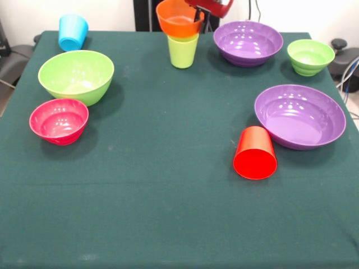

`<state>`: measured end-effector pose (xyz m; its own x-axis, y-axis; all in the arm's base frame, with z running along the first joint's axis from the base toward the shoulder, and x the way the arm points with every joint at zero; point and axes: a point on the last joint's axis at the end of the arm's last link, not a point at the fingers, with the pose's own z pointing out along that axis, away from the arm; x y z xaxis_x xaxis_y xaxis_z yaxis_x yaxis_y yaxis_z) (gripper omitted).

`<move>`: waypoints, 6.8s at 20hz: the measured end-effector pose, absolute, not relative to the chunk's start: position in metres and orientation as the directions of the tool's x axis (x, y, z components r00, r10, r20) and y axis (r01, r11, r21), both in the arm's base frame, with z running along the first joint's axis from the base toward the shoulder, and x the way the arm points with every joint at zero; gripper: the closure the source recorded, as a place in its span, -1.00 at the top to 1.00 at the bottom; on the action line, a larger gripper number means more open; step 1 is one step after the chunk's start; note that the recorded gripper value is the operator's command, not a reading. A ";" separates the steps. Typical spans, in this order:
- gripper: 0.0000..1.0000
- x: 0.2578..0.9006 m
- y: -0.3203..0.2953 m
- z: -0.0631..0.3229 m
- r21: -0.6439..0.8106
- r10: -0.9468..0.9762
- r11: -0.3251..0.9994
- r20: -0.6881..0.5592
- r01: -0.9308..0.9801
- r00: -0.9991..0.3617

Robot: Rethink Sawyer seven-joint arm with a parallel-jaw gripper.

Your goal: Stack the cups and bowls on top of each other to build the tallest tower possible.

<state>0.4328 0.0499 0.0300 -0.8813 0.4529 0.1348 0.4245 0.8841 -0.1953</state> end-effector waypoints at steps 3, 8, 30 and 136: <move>-1.00 0.436 0.048 0.030 -0.194 0.456 0.883 0.129 0.428 -0.881; -1.00 0.443 0.043 0.031 -0.190 0.461 0.880 0.118 0.436 -0.879; -1.00 0.449 0.042 0.031 -0.184 0.463 0.879 0.109 0.440 -0.880; -1.00 0.430 0.049 0.032 -0.170 0.466 0.880 0.134 0.444 -0.874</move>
<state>0.4299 0.0489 0.0315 -0.8742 0.4665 0.1345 0.4435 0.8801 -0.1696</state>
